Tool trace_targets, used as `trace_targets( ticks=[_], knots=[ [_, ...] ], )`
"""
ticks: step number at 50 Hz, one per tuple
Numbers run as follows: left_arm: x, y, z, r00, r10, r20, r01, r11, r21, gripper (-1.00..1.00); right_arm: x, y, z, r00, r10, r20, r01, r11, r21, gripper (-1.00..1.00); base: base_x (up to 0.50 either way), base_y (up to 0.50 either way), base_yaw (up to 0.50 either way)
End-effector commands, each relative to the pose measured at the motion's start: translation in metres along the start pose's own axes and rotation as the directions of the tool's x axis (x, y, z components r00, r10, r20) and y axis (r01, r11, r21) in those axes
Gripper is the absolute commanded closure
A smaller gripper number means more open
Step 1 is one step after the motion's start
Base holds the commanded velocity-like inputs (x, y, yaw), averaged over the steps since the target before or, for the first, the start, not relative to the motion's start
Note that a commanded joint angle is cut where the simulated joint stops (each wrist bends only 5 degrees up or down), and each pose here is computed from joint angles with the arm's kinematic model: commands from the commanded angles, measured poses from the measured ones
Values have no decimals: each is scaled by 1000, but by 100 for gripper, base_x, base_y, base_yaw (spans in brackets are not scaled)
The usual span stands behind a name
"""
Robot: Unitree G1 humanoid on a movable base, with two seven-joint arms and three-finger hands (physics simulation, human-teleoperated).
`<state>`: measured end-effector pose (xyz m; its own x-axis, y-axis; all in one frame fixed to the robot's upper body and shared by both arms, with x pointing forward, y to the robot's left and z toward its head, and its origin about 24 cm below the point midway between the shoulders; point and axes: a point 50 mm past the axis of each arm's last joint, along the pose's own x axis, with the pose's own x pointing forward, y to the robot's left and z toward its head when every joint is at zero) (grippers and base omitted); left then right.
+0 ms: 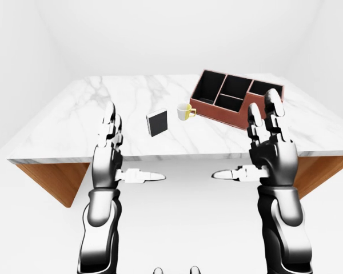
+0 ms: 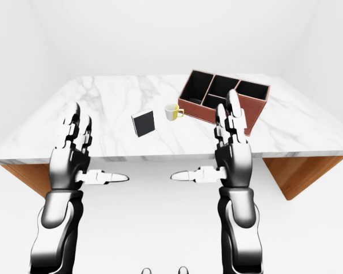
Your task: Pick up the book and place it in the caddy.
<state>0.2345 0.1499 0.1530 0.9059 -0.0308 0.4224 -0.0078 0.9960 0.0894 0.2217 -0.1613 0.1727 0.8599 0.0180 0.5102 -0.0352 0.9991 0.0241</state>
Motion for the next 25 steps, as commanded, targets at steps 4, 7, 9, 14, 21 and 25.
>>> trace_targets(
  ticks=[4,7,9,14,21,25],
  knots=[
    [2,2,13,998,7,61,-7,1000,1,-100,8,2,29,989,16,144,-15,1000,-5,-100,0,0,0],
    [1,3,17,997,10,77,-10,1000,2,-100,9,2,37,983,16,183,-16,1000,-3,-100,0,0,0],
    [1,3,17,997,10,77,-10,1000,2,-100,9,2,37,983,16,183,-16,1000,-3,-100,0,0,0],
    [0,2,22,995,11,94,-12,1000,10,-100,9,1,54,966,6,258,-11,1000,17,-100,0,0,0],
    [-1,1,22,996,9,92,-10,1000,12,-100,9,-1,56,963,4,269,-11,1000,23,-100,0,0,0],
    [-1,1,22,996,9,94,-10,1000,11,-100,10,-2,52,968,6,250,-8,1000,8,-100,0,0,0]
  ],
)
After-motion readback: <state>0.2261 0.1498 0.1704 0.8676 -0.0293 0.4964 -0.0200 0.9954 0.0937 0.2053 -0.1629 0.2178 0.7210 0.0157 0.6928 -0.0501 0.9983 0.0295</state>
